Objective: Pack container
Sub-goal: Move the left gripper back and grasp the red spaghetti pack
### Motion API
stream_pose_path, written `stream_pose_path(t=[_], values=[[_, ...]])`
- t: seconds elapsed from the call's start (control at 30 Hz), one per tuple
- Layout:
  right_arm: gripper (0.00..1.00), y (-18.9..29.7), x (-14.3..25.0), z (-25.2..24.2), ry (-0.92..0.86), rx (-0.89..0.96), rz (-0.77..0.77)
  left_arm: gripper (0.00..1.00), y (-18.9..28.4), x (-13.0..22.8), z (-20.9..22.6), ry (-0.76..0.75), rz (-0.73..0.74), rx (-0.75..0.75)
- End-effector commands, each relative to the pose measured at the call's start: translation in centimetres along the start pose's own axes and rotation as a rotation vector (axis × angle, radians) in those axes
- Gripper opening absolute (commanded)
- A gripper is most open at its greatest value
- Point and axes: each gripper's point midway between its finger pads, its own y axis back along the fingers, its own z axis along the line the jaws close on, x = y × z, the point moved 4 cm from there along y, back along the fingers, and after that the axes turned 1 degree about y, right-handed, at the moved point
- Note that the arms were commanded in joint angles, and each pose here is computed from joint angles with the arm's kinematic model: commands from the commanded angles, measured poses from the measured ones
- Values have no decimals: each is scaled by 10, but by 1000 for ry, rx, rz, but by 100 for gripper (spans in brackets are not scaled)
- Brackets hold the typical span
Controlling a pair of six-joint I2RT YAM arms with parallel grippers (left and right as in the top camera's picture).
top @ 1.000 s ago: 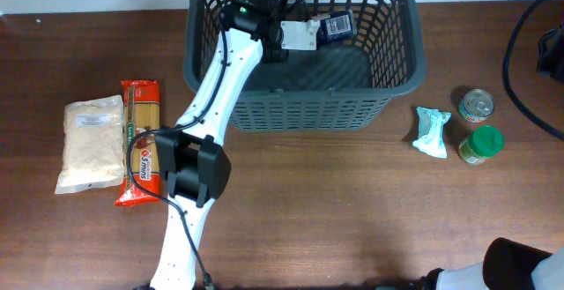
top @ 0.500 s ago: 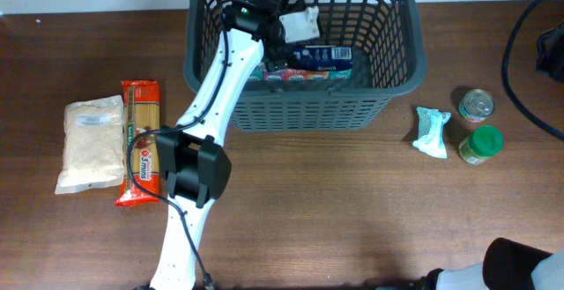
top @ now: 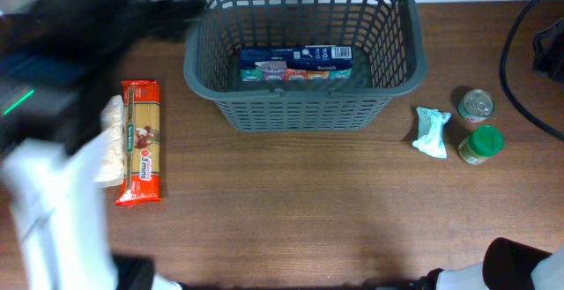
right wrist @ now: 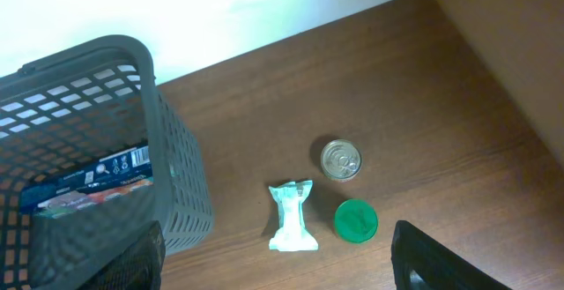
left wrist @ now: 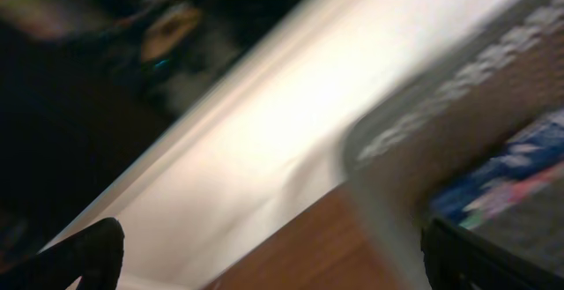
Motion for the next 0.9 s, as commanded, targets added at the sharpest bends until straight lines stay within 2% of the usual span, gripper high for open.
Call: stream_pose_path(t=[0.0,0.17,0.27,0.43,0.6,0.87], values=[[77,1,0,0,-13,-8,-2,99,-10,58,25,139,188,-51],[77,1,-1,0,-12,-8,-7,99,-33,177,34,452,543,-86],[77,1,-3,0,-11,-9,-15,99,-59,253,7,572,761,-27],[77,1,-4,0,-11,-9,-22,99,-104,344,-62,644,955,145],[77,-2,-5,0,-11,-9,-22,100,-129,398,-102,686,1061,201],[77,-10,-6,-1,-13,-8,0,97,-157,441,-135,717,1151,280]])
